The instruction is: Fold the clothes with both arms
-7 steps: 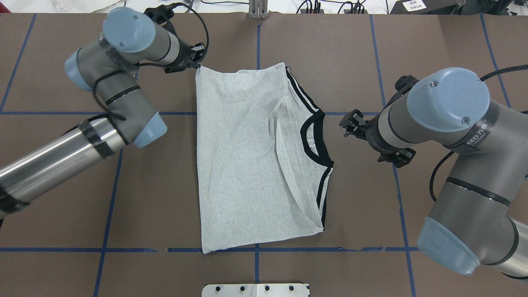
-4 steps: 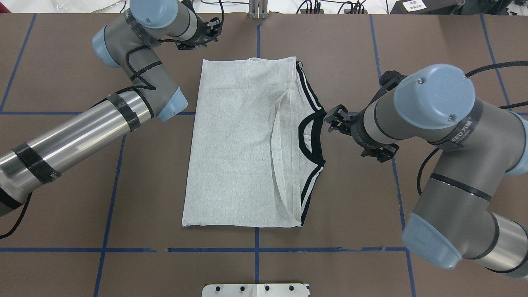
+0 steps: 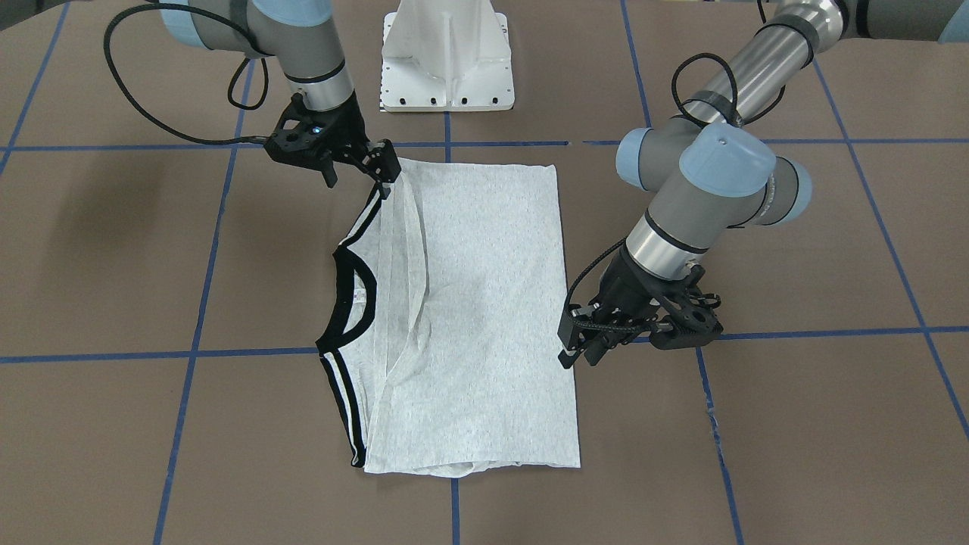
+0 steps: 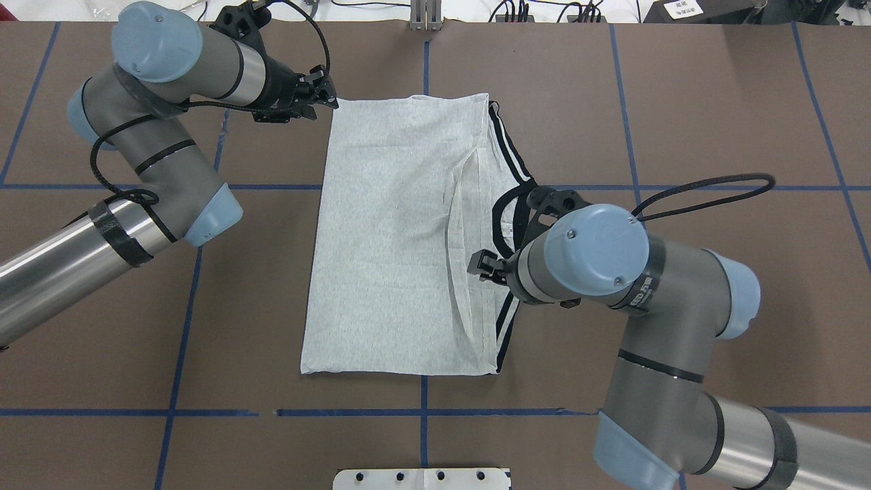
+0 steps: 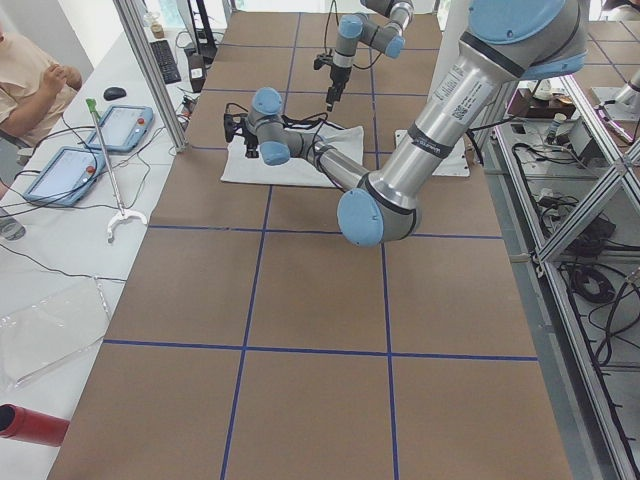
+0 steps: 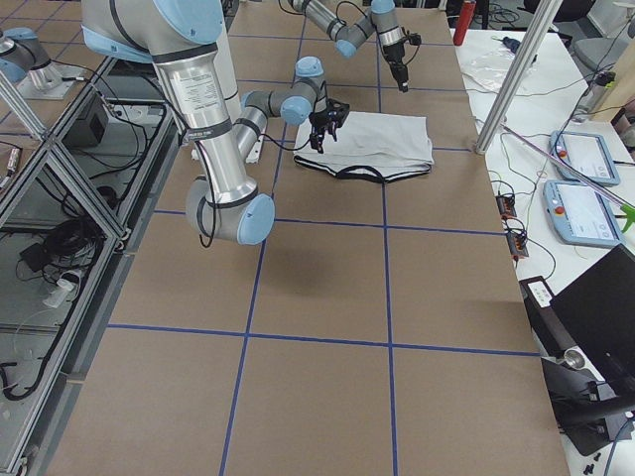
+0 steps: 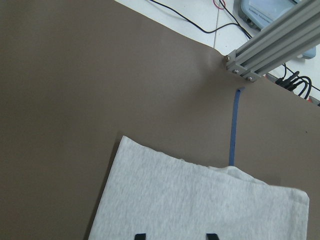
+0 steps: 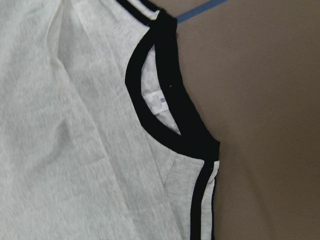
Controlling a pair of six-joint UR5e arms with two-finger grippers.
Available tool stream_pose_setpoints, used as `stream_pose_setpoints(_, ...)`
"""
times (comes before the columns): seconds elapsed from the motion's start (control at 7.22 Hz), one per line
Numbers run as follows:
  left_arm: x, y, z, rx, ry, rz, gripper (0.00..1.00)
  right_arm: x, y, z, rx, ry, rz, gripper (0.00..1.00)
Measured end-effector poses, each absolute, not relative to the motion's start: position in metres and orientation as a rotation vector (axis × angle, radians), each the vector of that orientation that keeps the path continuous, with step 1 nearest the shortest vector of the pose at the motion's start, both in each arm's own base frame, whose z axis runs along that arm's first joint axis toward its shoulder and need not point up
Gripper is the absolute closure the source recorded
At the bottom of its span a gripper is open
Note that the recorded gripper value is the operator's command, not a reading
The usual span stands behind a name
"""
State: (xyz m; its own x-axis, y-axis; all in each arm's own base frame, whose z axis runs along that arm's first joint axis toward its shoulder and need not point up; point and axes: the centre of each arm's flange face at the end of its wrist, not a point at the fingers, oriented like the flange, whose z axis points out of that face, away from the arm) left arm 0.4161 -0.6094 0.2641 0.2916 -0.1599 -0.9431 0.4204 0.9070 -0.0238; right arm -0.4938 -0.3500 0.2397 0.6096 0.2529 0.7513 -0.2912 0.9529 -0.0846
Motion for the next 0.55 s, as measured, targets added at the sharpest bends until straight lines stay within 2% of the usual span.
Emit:
stream_pose_setpoints(0.28, 0.413, -0.604, 0.268, 0.239, 1.22, -0.385, 0.5, -0.53, -0.333, 0.242, 0.113, -0.786, 0.039, 0.0)
stream_pose_setpoints(0.55, 0.415, -0.602, 0.272, 0.234, 1.216, -0.383, 0.5, -0.554, -0.32, 0.234, 0.14, -0.726, -0.126, 0.0)
